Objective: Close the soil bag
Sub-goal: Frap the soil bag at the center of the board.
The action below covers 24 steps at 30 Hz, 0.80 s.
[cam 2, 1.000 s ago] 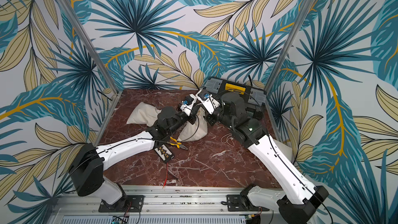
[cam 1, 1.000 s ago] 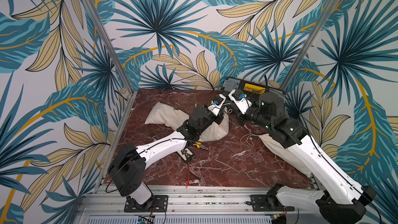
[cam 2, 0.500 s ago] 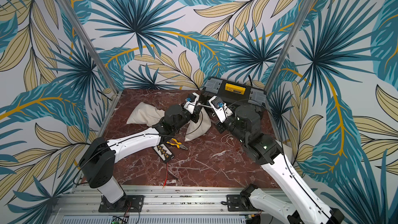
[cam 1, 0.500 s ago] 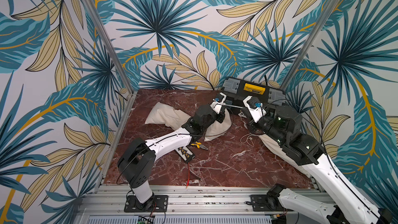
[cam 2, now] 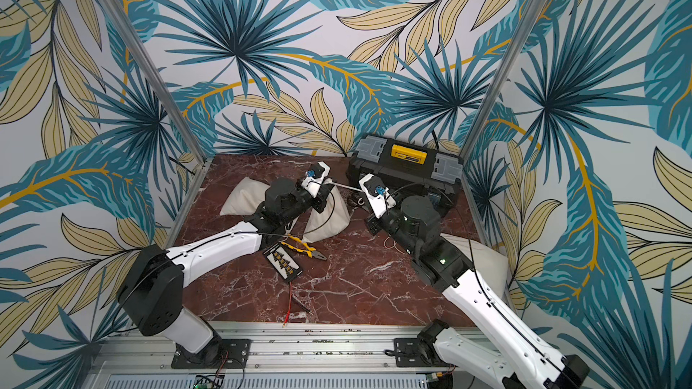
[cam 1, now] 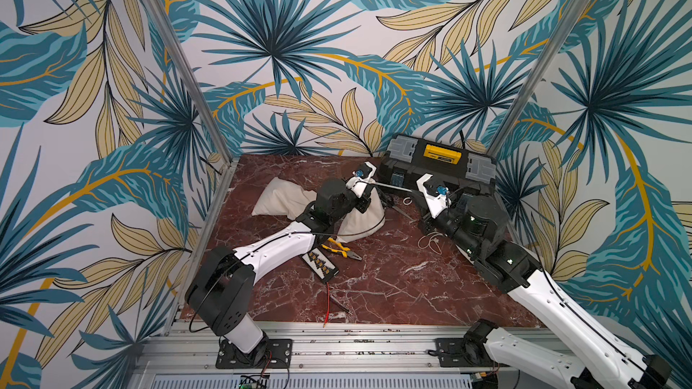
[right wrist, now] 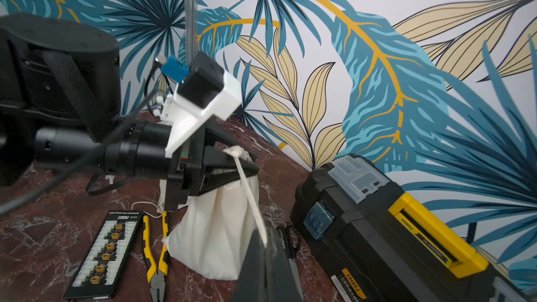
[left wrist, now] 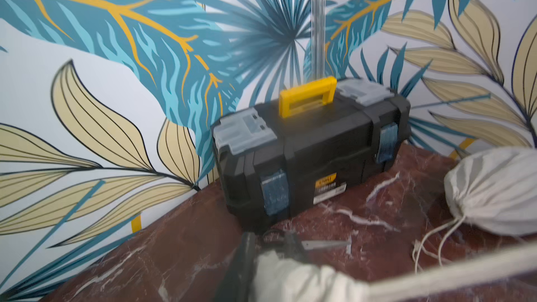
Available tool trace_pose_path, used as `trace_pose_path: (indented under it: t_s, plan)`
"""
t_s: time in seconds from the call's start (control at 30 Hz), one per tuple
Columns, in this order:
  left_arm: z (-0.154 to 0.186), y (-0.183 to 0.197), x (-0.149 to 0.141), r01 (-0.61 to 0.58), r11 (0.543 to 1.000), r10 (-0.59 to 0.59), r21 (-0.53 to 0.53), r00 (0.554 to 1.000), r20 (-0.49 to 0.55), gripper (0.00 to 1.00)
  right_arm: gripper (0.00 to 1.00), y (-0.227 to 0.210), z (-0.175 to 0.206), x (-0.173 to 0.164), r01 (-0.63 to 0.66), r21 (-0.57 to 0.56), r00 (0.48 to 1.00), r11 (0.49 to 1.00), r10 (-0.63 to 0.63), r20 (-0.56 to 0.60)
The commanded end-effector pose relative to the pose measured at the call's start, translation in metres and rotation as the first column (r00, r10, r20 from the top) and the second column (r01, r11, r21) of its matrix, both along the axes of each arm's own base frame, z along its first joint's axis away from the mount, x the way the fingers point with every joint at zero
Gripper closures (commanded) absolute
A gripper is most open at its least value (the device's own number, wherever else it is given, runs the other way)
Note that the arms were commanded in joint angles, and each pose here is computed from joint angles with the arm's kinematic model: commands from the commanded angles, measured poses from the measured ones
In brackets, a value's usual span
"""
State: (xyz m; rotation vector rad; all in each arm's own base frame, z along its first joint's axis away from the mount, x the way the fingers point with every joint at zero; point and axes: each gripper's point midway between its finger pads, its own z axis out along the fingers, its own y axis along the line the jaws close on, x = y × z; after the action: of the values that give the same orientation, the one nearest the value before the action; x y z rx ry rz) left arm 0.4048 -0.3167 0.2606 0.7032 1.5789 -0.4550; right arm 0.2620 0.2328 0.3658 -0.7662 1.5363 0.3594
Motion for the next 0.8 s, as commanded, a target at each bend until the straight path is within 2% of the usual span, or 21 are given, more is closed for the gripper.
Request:
trace_pose_path:
  t_s: [0.0,0.07,0.2,0.3,0.4,0.6,0.77]
  plan:
    - [-0.074,0.015,0.0,-0.016,0.995,0.026,0.102,0.995,-0.098,0.68,1.0,0.003,0.064,-0.004,-0.047,0.208,0.99,0.977,0.019,0.138]
    - [-0.067,0.007,-0.013,0.043,0.997,-0.038,0.066,0.997,-0.074,0.61,1.0,0.01,0.069,-0.005,-0.08,0.193,0.99,0.978,0.054,0.133]
    - [-0.021,-0.001,-0.035,0.15,0.989,-0.15,-0.016,0.988,0.028,0.53,1.0,0.017,0.082,-0.008,-0.116,0.169,0.987,0.979,0.094,0.132]
    - [0.013,-0.015,-0.053,0.274,0.961,-0.27,-0.032,0.959,0.08,0.48,1.0,0.018,0.082,-0.01,-0.132,0.157,0.986,0.979,0.112,0.125]
    - [0.029,-0.028,-0.065,0.361,0.932,-0.357,-0.028,0.929,0.094,0.44,1.0,0.02,0.079,-0.011,-0.139,0.149,0.986,0.979,0.124,0.11]
    - [0.046,-0.041,-0.078,0.442,0.896,-0.435,-0.042,0.892,0.122,0.45,1.0,0.021,0.075,-0.012,-0.145,0.143,0.987,0.979,0.133,0.092]
    - [0.053,-0.049,-0.085,0.478,0.878,-0.472,-0.032,0.874,0.119,0.54,1.0,0.021,0.07,-0.01,-0.135,0.128,0.989,0.983,0.126,0.08]
